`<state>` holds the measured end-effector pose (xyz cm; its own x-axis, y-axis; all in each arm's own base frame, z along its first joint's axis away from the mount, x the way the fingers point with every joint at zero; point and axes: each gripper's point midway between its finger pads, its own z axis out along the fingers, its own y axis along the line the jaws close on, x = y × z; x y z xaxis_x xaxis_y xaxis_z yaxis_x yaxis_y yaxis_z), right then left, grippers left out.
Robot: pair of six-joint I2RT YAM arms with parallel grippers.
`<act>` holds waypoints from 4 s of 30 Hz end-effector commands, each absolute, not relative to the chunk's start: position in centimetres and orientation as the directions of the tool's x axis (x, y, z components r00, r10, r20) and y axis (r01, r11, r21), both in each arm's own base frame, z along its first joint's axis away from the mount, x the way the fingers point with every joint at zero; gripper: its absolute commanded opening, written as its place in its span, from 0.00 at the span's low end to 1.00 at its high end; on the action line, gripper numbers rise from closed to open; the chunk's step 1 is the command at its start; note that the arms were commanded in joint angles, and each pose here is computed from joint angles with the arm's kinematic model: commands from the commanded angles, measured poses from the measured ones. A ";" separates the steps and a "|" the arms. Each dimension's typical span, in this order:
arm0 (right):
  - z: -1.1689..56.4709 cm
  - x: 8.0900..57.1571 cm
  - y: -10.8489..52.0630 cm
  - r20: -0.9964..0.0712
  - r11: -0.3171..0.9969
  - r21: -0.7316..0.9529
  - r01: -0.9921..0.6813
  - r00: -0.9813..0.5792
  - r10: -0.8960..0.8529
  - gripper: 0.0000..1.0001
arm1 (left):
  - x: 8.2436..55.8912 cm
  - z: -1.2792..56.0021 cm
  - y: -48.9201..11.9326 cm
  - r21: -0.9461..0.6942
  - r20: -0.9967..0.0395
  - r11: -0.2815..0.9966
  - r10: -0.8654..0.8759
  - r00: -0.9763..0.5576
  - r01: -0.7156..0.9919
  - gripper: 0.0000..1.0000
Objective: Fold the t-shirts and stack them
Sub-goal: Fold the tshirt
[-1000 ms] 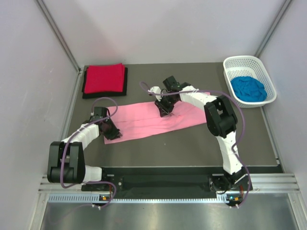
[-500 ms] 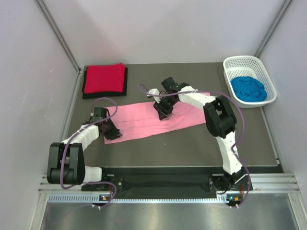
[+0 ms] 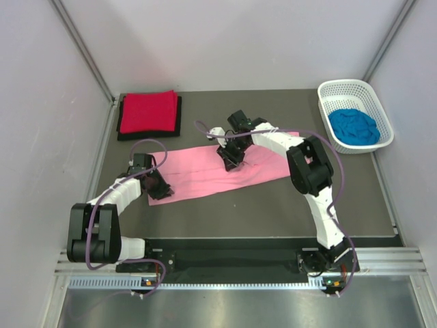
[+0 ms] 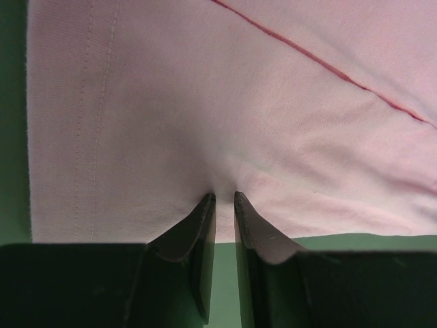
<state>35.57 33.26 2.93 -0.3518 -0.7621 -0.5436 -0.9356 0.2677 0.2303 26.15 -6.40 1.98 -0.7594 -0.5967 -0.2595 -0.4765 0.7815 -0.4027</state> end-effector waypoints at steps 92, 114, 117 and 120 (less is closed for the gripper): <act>3.3 48.9 6.8 -0.570 0.840 0.127 0.527 -0.654 0.497 0.29 | 29.4 6.9 5.5 -0.146 -0.517 0.581 -0.734 -0.439 -0.800 0.24; 0.1 58.6 8.4 -0.559 0.894 0.201 0.400 -0.703 0.440 0.30 | 32.4 9.5 1.5 -0.347 -0.508 0.721 -0.682 -0.526 -0.600 0.23; 0.7 60.9 9.9 -0.579 0.901 0.284 0.328 -0.690 0.434 0.31 | 32.8 9.2 1.1 -0.369 -0.518 0.727 -0.679 -0.521 -0.580 0.24; 1.8 63.0 11.4 -0.608 0.896 0.372 0.243 -0.666 0.432 0.32 | 33.5 9.2 -0.9 -0.437 -0.500 0.759 -0.651 -0.571 -0.483 0.24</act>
<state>61.12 9.87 3.74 -0.6524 0.4427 -0.6151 0.3367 0.8965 0.2880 31.73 1.09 8.48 -0.5380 -0.6916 -0.4820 -0.6088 0.7142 -0.3454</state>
